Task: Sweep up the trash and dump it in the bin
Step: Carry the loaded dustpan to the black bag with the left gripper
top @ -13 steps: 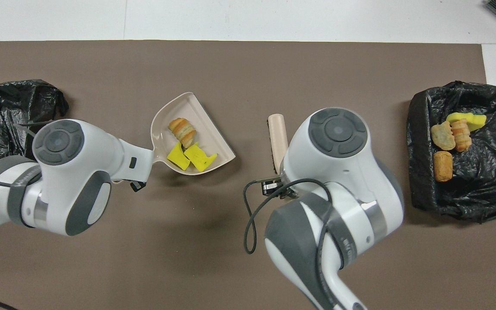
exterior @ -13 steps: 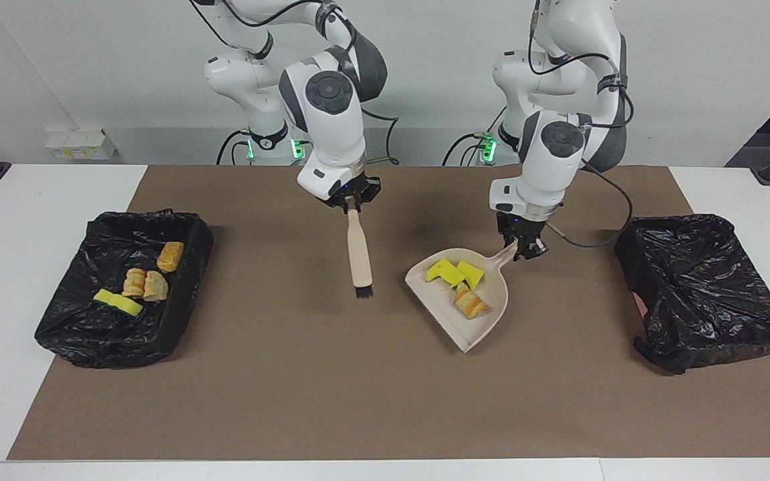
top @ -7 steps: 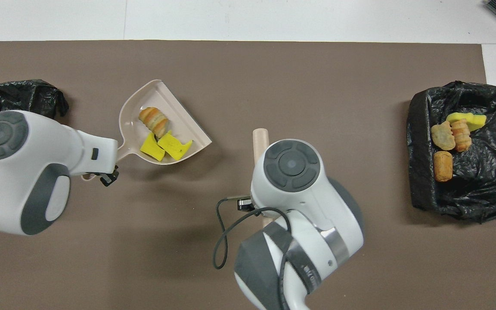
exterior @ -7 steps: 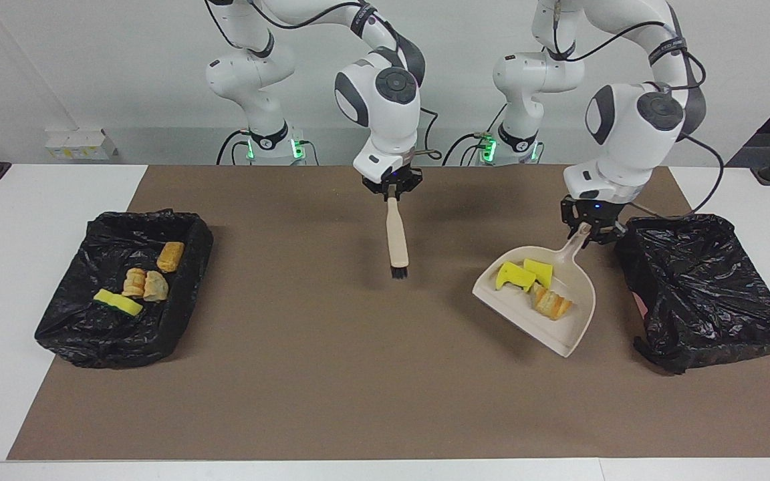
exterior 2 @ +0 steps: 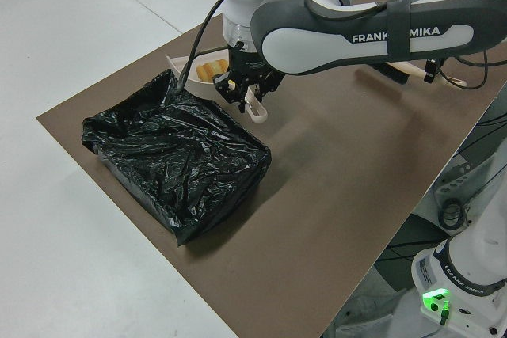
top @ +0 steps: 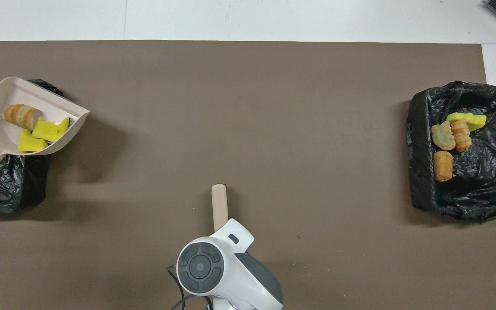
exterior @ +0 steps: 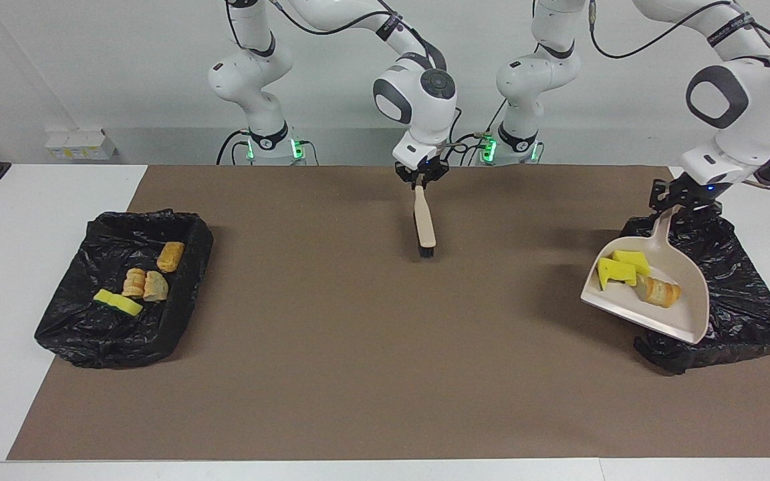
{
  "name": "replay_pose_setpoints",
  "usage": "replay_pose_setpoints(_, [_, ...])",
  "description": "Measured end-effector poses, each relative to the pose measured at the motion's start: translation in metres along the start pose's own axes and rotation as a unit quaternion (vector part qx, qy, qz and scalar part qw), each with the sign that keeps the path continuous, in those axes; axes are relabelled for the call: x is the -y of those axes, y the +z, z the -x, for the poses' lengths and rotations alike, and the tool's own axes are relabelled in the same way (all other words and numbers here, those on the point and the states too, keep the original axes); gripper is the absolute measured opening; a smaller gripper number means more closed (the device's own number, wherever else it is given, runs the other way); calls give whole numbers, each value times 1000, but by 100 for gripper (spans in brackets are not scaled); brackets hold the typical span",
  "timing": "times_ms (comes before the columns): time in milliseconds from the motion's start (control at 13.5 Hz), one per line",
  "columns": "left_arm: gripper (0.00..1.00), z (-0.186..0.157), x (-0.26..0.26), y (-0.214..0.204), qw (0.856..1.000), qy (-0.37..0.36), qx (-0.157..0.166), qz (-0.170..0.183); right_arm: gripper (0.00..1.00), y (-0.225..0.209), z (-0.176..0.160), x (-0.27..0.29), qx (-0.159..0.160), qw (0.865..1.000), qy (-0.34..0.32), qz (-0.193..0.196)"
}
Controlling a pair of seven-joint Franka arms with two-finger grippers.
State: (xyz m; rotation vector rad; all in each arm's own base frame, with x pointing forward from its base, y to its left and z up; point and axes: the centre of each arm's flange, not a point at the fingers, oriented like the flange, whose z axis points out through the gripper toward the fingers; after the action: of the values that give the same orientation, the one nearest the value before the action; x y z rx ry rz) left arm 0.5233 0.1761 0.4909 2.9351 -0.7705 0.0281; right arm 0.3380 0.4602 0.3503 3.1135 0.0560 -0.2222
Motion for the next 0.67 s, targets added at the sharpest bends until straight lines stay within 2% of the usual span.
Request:
replay_pose_setpoints(148, [32,29,40,-22,1000,4,-10,-8,26,14,8,2,-7,1000,12,-5])
replay_pose_setpoints(223, [32,47,60,-31,1000,2,-7,-21,26,16,9,1,-7,1000,17,-5])
replay_pose_setpoints(297, [32,64,78,-37,999,10,12,-39,32,15,8,1,-6,1000,20,-4])
replay_pose_setpoints(520, [32,90,120,-64,988,58,93,-109,67,-15,-3,0,-1,1000,21,15])
replay_pose_setpoints(668, [32,81,131,-69,975,94,145,-139,89,-48,-19,-6,-8,999,31,13])
